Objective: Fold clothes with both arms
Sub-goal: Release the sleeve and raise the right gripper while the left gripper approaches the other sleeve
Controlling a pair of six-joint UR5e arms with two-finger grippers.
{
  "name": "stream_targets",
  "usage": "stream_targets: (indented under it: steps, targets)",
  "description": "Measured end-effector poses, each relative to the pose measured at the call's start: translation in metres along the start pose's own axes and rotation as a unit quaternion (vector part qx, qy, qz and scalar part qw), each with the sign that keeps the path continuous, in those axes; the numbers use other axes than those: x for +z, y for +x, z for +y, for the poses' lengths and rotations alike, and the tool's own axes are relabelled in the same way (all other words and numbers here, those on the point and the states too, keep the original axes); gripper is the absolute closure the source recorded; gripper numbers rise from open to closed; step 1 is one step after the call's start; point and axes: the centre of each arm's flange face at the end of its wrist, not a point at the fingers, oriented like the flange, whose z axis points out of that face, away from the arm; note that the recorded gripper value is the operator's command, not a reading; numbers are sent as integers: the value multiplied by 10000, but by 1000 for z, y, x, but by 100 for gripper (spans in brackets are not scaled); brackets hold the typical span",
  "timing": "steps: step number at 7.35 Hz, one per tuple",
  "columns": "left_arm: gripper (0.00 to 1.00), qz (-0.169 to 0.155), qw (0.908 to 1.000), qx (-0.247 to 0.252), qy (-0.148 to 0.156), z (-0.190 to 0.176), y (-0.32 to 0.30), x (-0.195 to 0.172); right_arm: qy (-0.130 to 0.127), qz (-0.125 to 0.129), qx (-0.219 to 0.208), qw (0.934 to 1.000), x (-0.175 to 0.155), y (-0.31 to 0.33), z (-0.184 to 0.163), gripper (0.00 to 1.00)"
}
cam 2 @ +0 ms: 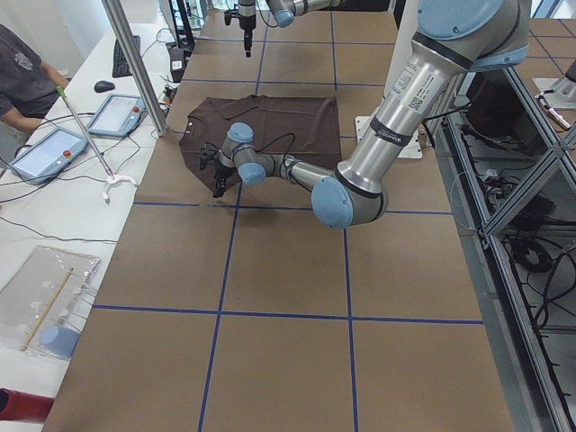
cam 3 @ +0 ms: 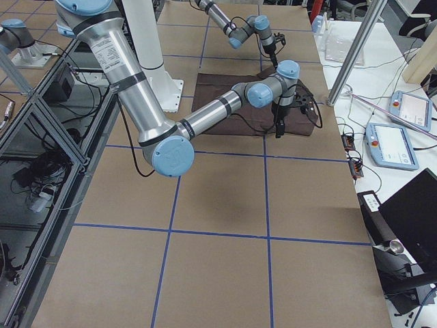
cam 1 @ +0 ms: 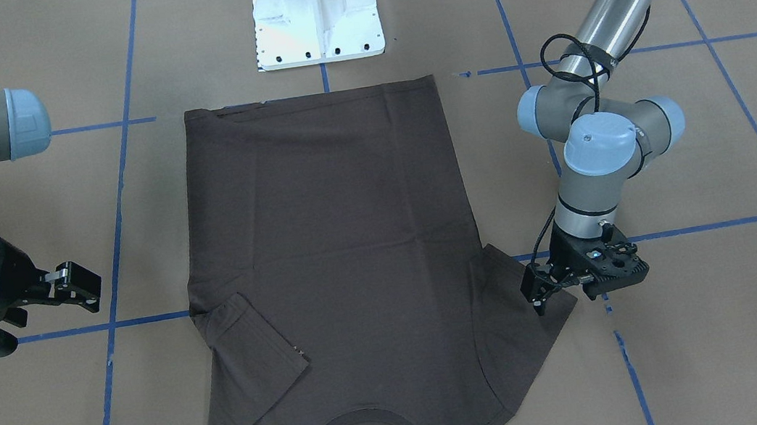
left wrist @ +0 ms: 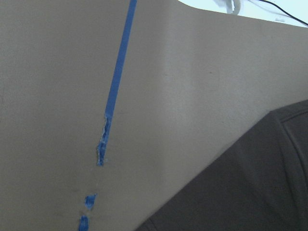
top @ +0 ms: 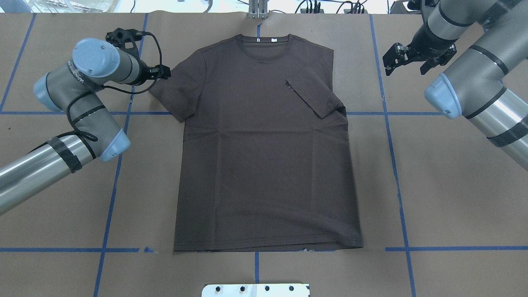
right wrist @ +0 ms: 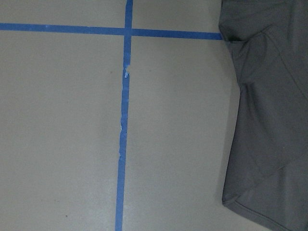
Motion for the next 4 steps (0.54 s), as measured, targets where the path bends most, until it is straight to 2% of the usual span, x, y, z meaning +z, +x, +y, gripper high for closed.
stream_targets:
  steps: [2, 4]
  targets:
    - [13, -26, 10000, 35, -12, 3, -2, 3, 3, -2, -5, 10000, 0, -2, -1, 0]
    - [30, -33, 10000, 50, -11, 3, -3, 2, -3, -5, -9, 10000, 0, -4, -2, 0]
